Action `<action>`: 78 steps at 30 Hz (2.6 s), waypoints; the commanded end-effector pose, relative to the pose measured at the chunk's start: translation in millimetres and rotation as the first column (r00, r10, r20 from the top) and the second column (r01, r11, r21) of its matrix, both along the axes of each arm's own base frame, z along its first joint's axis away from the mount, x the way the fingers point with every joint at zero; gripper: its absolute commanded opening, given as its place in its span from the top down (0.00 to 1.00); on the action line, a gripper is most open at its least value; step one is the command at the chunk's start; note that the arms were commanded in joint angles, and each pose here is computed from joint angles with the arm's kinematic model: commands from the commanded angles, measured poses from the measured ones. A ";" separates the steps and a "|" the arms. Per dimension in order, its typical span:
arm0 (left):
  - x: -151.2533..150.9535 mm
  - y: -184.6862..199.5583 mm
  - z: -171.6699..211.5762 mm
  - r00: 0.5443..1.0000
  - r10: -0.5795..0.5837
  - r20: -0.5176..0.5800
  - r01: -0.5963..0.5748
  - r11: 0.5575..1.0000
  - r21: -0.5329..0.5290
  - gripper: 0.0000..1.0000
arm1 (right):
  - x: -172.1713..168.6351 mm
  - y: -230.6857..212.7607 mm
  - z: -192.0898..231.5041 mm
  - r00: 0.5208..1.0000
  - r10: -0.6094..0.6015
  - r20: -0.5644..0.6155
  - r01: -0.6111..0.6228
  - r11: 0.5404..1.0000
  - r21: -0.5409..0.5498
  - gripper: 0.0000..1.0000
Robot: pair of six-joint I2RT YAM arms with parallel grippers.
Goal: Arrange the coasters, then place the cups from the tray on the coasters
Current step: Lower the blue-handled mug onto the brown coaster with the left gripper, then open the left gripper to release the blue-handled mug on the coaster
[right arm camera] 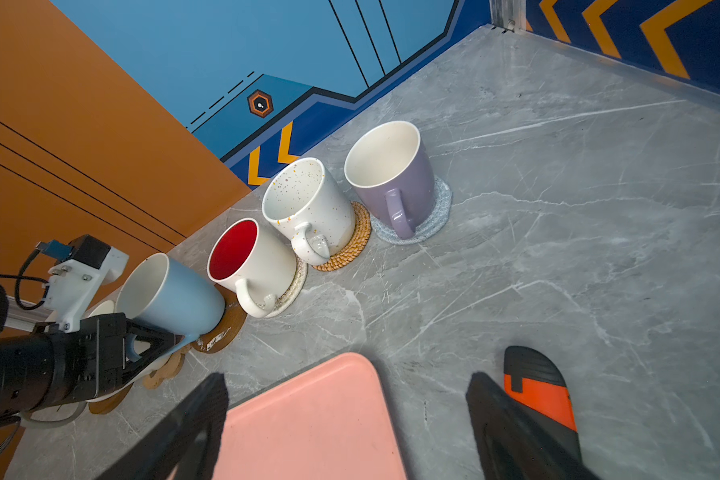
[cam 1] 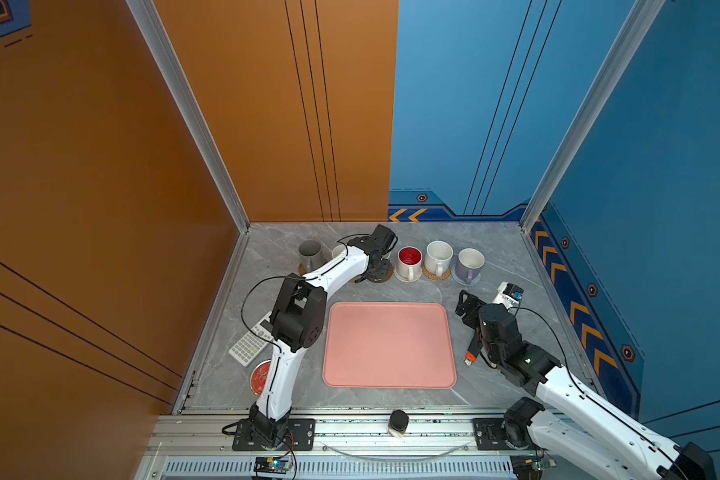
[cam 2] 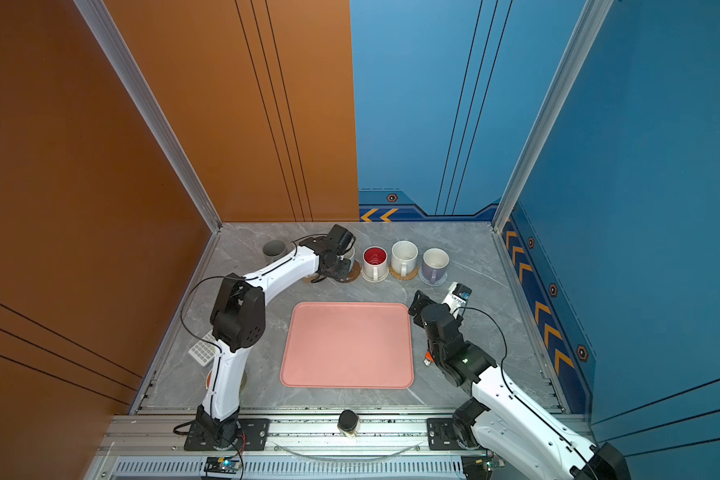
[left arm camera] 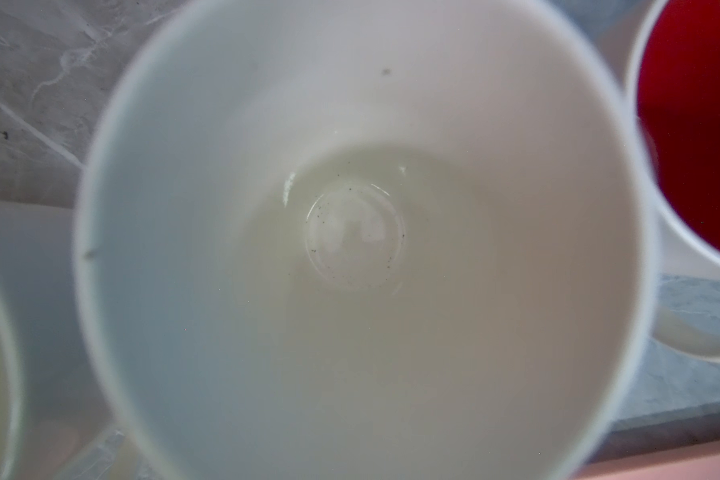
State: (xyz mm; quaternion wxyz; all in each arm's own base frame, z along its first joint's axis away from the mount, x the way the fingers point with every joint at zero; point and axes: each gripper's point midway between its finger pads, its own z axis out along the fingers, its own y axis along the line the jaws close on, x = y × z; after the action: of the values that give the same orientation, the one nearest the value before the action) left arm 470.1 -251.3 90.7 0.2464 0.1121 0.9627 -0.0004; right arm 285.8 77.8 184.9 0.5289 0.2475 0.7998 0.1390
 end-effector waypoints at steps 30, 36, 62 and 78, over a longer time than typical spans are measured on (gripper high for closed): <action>10.2 -11.5 9.4 1.000 0.002 0.023 -0.001 0.999 -0.053 1.00 | -2.2 -3.3 -10.8 1.000 -0.006 -0.026 0.006 1.000 0.002 0.12; 8.4 -12.8 8.1 1.000 -0.003 0.015 0.004 0.998 -0.057 1.00 | -2.5 -2.9 -10.9 1.000 -0.003 -0.025 0.004 1.000 0.003 0.12; 5.5 -10.2 2.2 1.000 -0.002 -0.006 0.002 0.999 -0.045 0.79 | -2.4 -2.8 -10.8 1.000 -0.002 -0.025 0.002 1.000 0.005 0.12; 3.1 -10.1 12.2 1.000 -0.006 0.001 0.006 0.999 -0.054 0.58 | -1.8 -2.9 -9.9 1.000 -0.003 -0.023 0.003 1.000 0.007 0.12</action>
State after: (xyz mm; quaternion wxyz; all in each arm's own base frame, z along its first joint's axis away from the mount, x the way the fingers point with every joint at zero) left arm 471.1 -258.2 90.4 0.2430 0.1103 0.9636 -0.0166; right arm 285.2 76.4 179.5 0.5243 0.2476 0.8032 0.1369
